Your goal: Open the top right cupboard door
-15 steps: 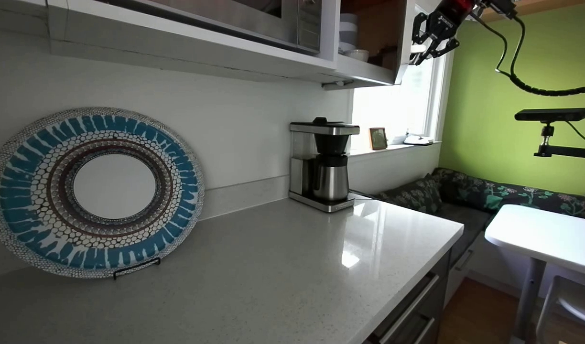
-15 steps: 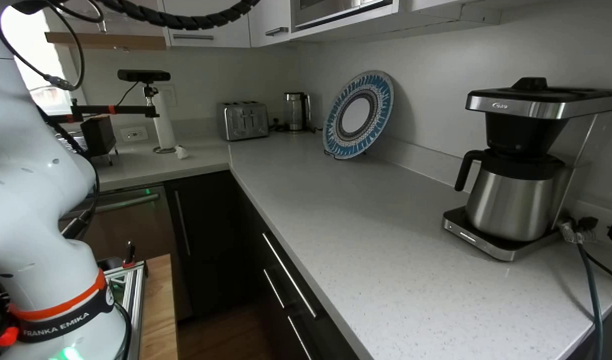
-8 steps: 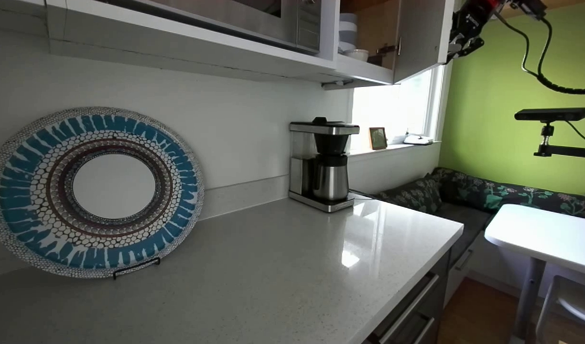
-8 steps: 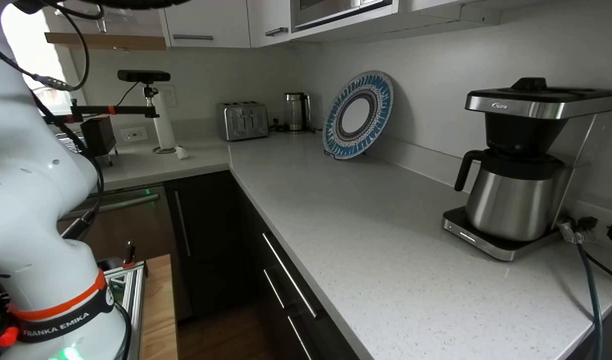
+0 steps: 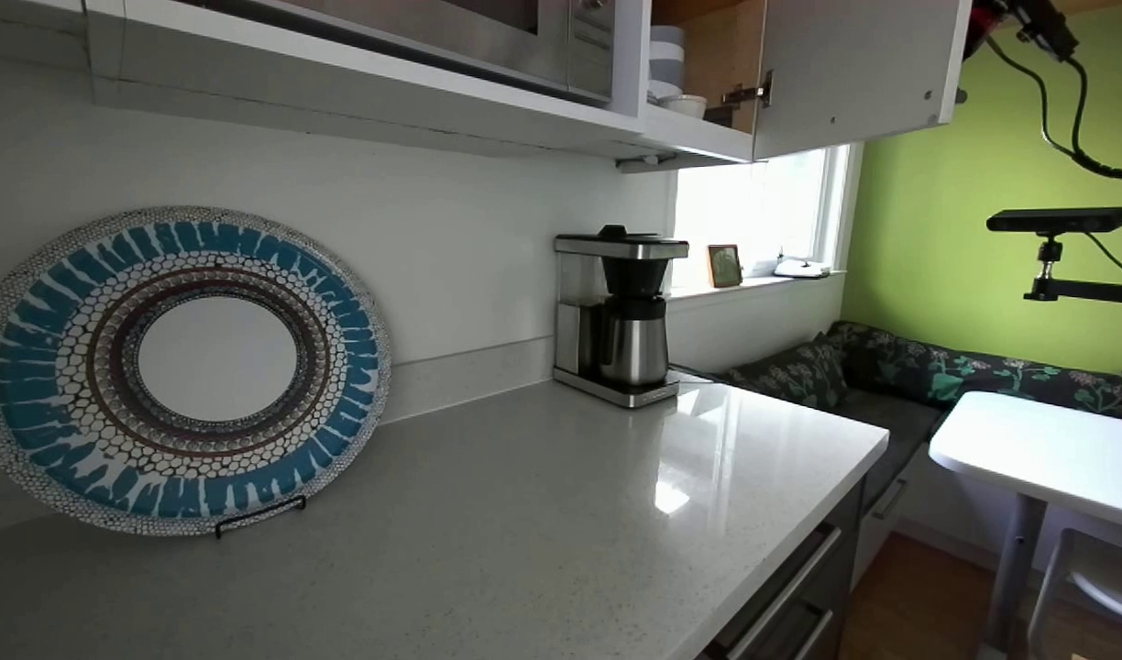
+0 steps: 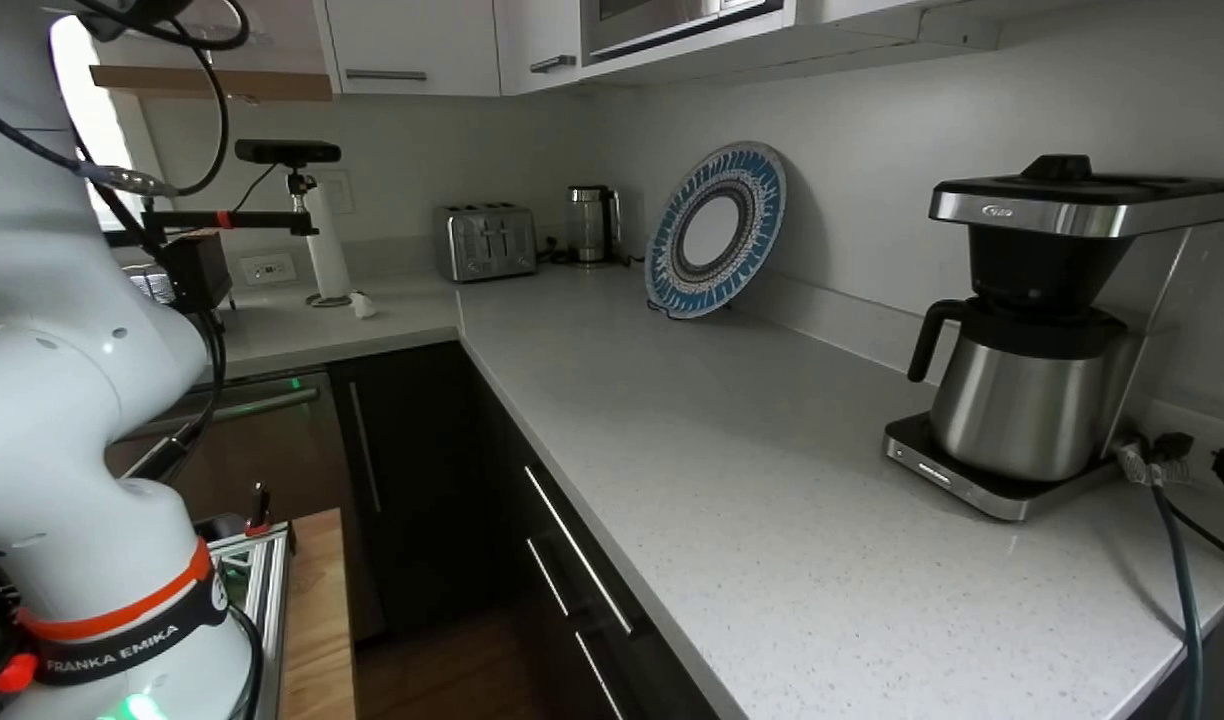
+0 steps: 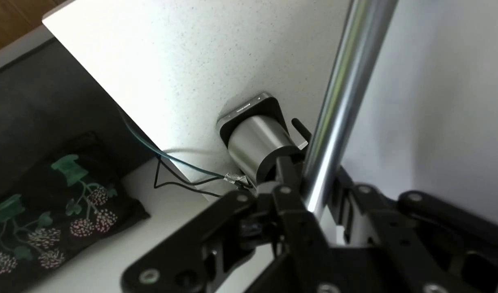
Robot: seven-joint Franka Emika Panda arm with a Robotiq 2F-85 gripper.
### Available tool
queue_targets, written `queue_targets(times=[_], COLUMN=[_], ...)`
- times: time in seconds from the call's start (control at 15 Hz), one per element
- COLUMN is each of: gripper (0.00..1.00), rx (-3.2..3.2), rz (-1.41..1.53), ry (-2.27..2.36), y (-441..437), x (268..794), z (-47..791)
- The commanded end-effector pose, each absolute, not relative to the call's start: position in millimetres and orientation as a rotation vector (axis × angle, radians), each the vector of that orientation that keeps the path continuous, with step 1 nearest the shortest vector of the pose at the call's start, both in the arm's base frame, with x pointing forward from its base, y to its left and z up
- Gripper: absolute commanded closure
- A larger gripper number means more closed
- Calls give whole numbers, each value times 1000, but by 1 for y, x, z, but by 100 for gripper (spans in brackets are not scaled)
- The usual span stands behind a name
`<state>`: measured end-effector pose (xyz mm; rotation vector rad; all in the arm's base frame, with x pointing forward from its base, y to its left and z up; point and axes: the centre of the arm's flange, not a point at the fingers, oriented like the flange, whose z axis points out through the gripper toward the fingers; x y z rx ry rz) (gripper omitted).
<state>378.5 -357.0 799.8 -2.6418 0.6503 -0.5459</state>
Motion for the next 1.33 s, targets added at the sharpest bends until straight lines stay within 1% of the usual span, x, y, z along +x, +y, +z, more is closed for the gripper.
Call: queue_targets(times=[0.0,0.47,0.53,0.73,0.8,0.93,1.27], gripper=[94,94,89,53,53,40,1], rx=[-2656,-2655,-2650,-2634,-2624,-2605,-2557], rz=[-587,-583,-579,-573,-575,-591,-601], ry=[583,534,524,522,516,503,461], y=[-390,-397,-396,-397,-398,-400,-402], x=[399,403,402,401,401,401,402], z=[808,813,814,817,817,820,824])
